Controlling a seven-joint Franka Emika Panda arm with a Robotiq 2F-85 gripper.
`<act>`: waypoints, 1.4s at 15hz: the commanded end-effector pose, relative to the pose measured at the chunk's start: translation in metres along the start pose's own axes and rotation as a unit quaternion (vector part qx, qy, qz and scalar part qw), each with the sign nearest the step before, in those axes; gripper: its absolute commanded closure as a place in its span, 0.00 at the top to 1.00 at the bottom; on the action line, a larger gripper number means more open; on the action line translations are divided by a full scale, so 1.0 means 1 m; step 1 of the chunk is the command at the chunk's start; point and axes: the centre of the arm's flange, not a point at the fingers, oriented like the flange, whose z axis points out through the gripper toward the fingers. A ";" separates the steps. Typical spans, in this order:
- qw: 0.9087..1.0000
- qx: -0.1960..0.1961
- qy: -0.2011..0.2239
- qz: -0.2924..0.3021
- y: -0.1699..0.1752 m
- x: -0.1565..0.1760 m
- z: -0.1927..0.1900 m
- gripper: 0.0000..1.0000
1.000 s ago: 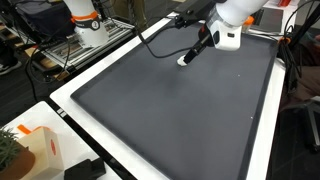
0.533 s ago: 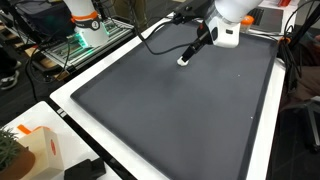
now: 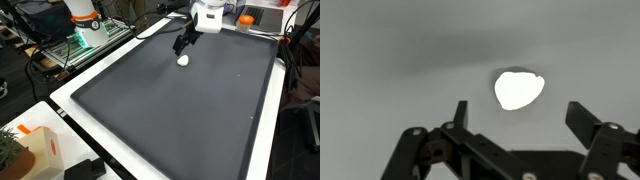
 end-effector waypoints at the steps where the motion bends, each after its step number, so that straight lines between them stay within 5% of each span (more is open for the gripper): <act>1: 0.998 0.034 0.052 0.028 0.008 -0.050 0.018 1.00; 2: 0.995 0.039 0.085 0.032 0.009 -0.056 0.020 1.00; 3: 0.998 0.022 0.049 0.018 0.004 -0.019 0.010 1.00; 13: 0.998 0.023 0.057 0.018 0.003 -0.019 0.009 1.00; 21: 0.990 0.021 0.132 0.033 0.015 -0.066 0.012 1.00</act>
